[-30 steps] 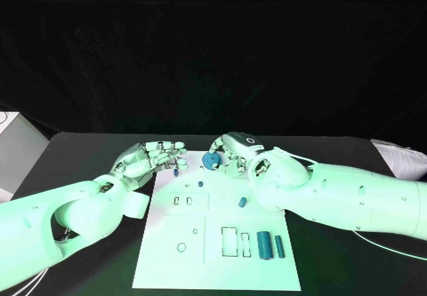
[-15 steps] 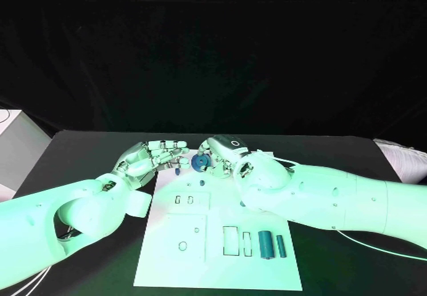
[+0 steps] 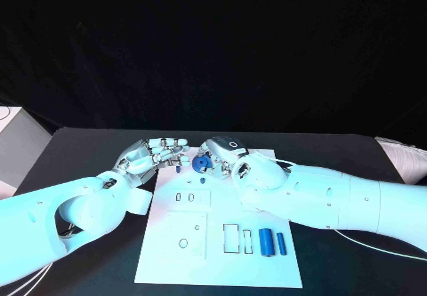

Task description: Assemble the parts on the task board

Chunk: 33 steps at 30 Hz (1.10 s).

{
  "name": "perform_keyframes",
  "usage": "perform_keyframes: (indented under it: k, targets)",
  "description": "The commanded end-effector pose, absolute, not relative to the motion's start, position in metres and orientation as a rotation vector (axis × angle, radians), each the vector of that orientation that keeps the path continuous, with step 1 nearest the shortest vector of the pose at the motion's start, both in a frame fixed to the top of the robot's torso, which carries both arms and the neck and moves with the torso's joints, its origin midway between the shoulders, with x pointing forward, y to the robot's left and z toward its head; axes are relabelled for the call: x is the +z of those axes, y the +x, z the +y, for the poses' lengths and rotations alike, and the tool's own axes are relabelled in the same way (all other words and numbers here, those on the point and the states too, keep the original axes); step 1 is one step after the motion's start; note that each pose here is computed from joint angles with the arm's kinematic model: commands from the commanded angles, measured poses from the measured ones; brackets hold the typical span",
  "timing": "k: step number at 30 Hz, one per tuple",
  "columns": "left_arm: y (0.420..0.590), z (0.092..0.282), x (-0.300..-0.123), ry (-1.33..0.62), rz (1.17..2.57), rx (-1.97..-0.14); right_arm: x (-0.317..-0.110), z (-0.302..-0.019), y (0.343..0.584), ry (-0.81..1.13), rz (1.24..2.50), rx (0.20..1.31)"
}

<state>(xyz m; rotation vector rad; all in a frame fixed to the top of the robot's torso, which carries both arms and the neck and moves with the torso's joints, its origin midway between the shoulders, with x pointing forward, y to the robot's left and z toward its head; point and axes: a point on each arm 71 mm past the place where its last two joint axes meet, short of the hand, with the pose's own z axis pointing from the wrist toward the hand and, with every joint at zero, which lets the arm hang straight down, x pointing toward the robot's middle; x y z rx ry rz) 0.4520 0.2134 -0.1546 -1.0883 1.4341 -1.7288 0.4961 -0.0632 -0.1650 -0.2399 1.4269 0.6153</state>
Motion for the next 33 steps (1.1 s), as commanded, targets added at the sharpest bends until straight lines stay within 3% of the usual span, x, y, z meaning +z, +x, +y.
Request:
perform_keyframes:
  k: [1, 19, 33]
  targets:
    - [0.4515, 0.2111, -0.1529, -1.074, 1.436, -1.753, -0.1677, -0.0634, 0.4965, -0.267, 1.444, 0.585]
    - [0.4517, 0.2122, -0.1531, -1.075, 1.435, -1.750, -0.1671, -0.0688, 0.4992, -0.245, 1.424, 0.530]
    - [0.4515, 0.2128, -0.1530, -1.076, 1.435, -1.747, -0.1695, -0.0674, 0.4995, -0.242, 1.462, 0.587]
